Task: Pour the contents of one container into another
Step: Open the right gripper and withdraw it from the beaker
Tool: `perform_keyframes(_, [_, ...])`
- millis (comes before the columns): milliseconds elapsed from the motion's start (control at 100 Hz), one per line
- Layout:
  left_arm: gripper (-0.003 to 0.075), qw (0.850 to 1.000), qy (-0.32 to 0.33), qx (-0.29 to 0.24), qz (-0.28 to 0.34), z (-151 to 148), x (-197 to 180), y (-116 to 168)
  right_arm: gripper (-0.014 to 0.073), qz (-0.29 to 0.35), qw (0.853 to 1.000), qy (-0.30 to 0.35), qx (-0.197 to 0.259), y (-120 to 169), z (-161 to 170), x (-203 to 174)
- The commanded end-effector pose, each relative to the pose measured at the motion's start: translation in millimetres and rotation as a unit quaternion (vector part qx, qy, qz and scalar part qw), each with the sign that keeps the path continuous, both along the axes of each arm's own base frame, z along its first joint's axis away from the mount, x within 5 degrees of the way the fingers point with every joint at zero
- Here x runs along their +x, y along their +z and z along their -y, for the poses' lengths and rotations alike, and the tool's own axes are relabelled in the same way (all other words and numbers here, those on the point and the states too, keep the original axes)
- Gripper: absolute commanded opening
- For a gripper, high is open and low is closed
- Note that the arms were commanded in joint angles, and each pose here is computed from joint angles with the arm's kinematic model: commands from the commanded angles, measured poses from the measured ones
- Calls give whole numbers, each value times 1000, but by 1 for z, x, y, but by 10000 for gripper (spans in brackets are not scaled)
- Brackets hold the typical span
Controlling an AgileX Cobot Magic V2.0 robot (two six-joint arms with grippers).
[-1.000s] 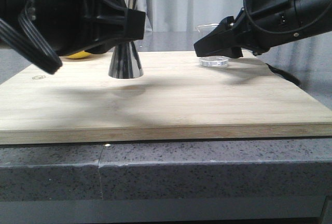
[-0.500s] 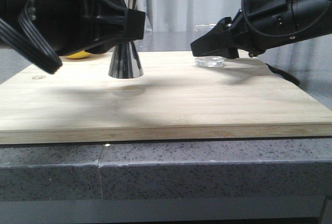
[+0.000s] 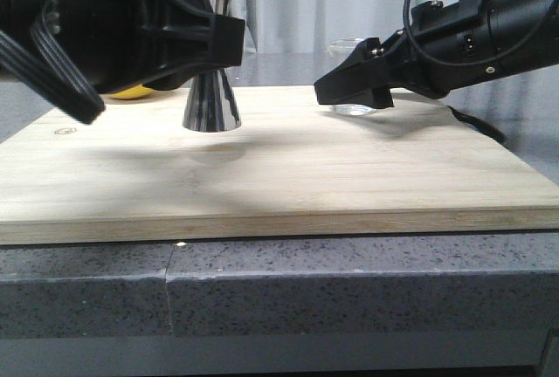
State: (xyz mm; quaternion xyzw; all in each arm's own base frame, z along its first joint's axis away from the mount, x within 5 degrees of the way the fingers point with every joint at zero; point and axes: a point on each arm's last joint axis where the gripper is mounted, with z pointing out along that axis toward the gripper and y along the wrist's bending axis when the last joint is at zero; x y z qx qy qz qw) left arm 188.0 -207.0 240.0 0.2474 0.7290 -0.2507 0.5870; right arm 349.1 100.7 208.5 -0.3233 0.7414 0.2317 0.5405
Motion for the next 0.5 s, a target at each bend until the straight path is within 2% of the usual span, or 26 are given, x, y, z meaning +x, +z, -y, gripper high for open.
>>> perform_keyframes(0, [-12, 996, 5, -62, 60, 1, 1, 29, 610, 48, 998, -2, 36, 31, 1, 0])
perform_keyframes(230, [-12, 996, 8, -63, 61, 0, 1, 29, 610, 113, 993, -6, 39, 75, 2, -1])
perform_keyframes(490, [-12, 994, 32, -71, 73, -8, 10, 32, 610, 199, 979, -6, 50, 135, 4, -19])
